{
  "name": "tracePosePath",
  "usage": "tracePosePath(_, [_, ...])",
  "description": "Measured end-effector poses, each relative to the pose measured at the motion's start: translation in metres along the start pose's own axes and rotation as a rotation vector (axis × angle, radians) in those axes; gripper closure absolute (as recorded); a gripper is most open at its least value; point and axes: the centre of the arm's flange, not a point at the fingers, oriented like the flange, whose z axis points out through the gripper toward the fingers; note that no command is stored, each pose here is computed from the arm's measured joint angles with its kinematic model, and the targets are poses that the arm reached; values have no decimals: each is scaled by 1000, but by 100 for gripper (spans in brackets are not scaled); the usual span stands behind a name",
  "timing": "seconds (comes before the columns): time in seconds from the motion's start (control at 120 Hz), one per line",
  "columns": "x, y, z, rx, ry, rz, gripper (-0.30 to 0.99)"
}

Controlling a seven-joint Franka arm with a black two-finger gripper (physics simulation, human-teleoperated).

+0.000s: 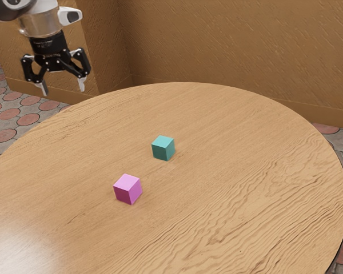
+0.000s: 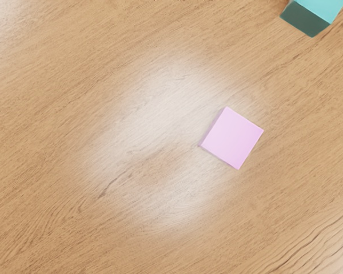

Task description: Pick up the blue block with one arm, and put the blue block on the pink block with one arm

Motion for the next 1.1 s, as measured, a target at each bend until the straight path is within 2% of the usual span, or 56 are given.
tracePosePath(0.158, [-2, 3, 4, -5, -3, -41, 0])
tracePosePath(0.275, [-29, 50, 13, 19, -28, 34, 0])
tracePosePath(0.383, [4, 120, 75, 90, -86, 94, 0])
tracePosePath(0.467, [35, 144, 128, 102, -132, 104, 0])
tracePosePath(0.567, [60, 158, 179, 83, -148, 121, 0])
tracePosePath(0.817, [108, 173, 271, 10, -105, 219, 0])
tracePosePath(0.958, [136, 181, 295, -42, -56, 287, 0])
tracePosePath(1.1, [162, 178, 318, -78, -34, 354, 0])
